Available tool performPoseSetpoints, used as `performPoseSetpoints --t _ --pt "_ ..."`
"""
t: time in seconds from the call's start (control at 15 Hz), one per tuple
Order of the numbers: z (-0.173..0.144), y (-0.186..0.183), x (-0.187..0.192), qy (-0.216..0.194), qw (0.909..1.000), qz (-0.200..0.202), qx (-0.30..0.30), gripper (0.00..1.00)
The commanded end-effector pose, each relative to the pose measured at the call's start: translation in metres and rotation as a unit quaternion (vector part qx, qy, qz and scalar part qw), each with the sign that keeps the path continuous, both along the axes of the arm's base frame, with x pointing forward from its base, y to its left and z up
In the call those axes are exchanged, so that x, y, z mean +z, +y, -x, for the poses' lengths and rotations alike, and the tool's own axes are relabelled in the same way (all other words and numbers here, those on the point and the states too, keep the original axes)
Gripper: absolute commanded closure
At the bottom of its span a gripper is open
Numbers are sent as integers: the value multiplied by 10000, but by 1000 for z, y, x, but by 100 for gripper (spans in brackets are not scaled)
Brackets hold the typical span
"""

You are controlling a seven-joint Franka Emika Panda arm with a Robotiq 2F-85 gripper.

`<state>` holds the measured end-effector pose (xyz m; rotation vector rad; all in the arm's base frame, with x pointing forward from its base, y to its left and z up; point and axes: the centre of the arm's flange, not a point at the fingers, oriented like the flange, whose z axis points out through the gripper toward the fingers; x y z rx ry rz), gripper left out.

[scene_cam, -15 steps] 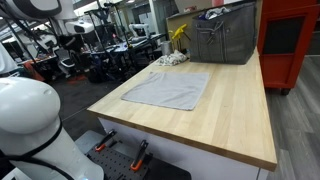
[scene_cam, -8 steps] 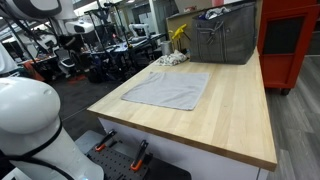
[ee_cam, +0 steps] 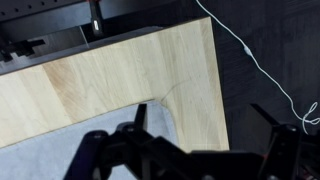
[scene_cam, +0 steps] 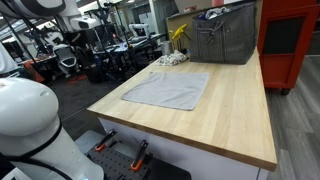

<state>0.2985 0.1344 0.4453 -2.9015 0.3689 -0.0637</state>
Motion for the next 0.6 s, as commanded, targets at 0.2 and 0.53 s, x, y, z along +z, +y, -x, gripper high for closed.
performPoseSetpoints --t 0.2,0.53 --pt "-50 30 4 -436 9977 523 -29 0" --pt "-91 36 10 -674 9935 915 95 0"
